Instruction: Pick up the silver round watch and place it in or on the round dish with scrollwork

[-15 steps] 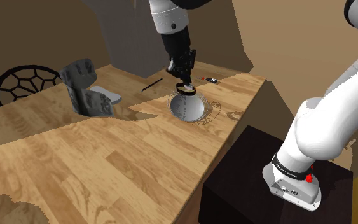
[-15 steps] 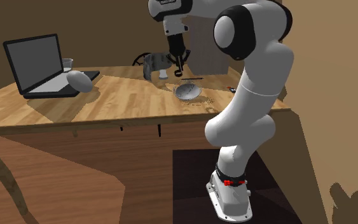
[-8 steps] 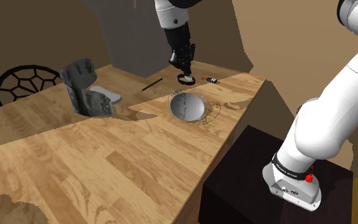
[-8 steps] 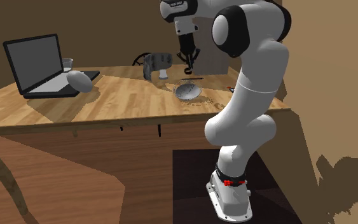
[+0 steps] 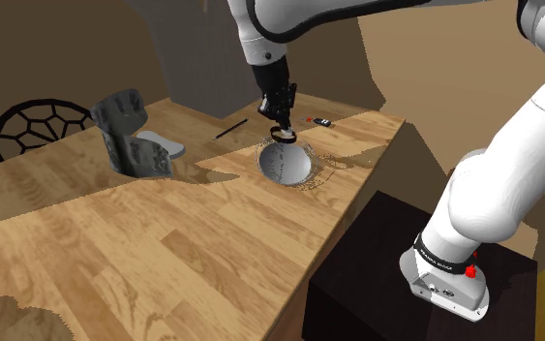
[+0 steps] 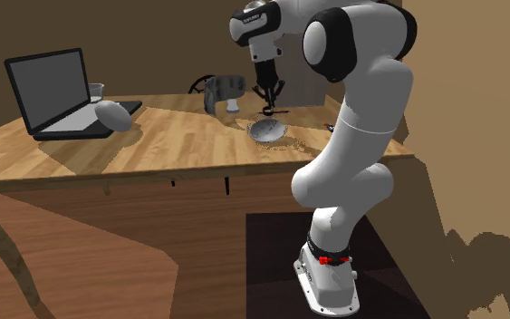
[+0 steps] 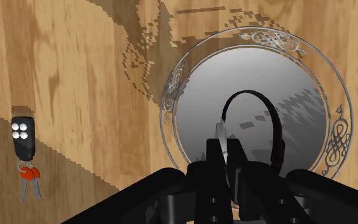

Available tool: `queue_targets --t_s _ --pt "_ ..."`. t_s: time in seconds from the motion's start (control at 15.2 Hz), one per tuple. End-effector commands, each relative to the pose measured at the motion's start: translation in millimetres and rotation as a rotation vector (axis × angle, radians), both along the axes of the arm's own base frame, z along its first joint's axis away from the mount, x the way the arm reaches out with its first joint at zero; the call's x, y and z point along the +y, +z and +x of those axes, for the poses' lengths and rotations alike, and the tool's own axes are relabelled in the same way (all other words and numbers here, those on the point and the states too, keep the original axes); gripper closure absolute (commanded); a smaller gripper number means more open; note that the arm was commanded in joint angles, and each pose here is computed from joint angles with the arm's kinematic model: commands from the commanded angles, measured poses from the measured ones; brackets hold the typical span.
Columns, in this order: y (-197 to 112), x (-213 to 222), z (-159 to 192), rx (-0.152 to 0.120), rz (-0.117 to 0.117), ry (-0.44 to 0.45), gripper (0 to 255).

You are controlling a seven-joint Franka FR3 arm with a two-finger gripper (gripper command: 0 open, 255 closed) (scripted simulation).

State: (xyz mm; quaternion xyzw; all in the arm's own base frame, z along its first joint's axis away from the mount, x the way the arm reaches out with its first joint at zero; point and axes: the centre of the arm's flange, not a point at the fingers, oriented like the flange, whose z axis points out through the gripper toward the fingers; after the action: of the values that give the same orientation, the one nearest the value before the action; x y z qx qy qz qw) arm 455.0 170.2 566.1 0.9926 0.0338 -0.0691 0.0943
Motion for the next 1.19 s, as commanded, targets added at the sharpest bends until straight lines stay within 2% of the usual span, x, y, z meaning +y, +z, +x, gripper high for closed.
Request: queue_targets --t_s 0.0,0.4,0.92,0.99,1.12 --pt "-11 -1 -1 0.0 0.0 0.0 255" --pt "-42 -1 -1 0.0 0.0 0.0 255" --pt "-44 -1 0 0.0 0.0 0.0 255" --pt "-44 -1 0 0.0 0.0 0.0 0" --pt "-44 -1 0 0.0 0.0 0.0 0"
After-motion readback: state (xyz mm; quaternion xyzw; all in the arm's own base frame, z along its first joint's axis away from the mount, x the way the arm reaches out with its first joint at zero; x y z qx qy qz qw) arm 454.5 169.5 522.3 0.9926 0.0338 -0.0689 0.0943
